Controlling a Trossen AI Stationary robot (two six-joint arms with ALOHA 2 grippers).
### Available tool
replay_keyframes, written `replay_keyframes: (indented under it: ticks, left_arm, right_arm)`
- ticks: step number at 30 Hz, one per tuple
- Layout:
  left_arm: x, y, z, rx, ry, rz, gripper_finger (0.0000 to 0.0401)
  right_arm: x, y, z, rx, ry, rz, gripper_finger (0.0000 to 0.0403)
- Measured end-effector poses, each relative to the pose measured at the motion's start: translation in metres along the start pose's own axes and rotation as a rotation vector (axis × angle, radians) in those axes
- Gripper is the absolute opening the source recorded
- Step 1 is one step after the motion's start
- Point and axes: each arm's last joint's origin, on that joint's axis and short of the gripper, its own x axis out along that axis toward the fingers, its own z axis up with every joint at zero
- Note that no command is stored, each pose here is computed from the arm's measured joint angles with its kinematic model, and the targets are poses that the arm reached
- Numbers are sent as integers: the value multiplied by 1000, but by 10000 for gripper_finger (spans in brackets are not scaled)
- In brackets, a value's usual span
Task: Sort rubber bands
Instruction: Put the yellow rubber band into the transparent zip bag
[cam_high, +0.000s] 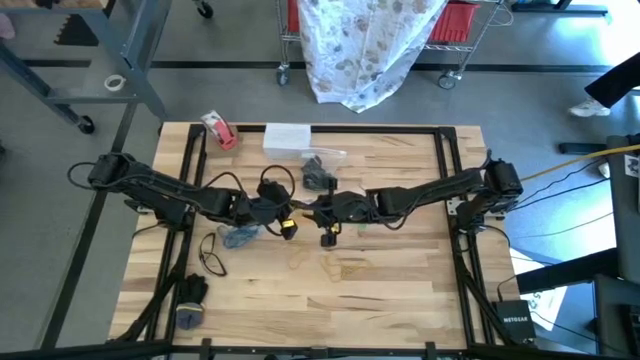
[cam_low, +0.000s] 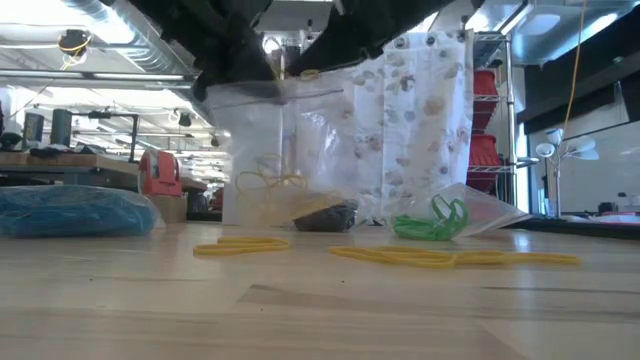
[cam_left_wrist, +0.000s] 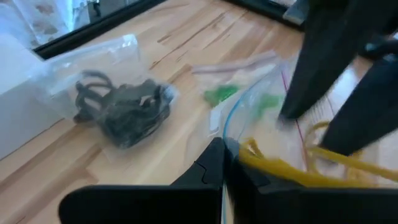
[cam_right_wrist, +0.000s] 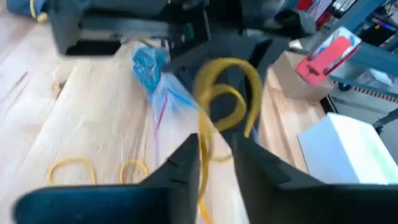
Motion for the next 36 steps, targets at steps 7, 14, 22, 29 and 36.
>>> replay_keyframes:
  ticks: [7,14,22,29,36]
  left_arm:
    - [0,3,-4,22,40,28,1]
    - [0,5,-6,34,48,59,1]
    - [0,7,-8,42,65,69,1]
    - [0,6,-7,40,59,64,1]
    - [0,6,-7,42,60,64,1]
  right_arm:
    - [-25,-8,10,18,-13,11,139]
    - [-30,-5,1,131,85,127,139]
    - [-28,22,-25,209,226,359,138]
    - [-16,57,-65,245,366,386,138]
    - [10,81,-98,242,456,370,138]
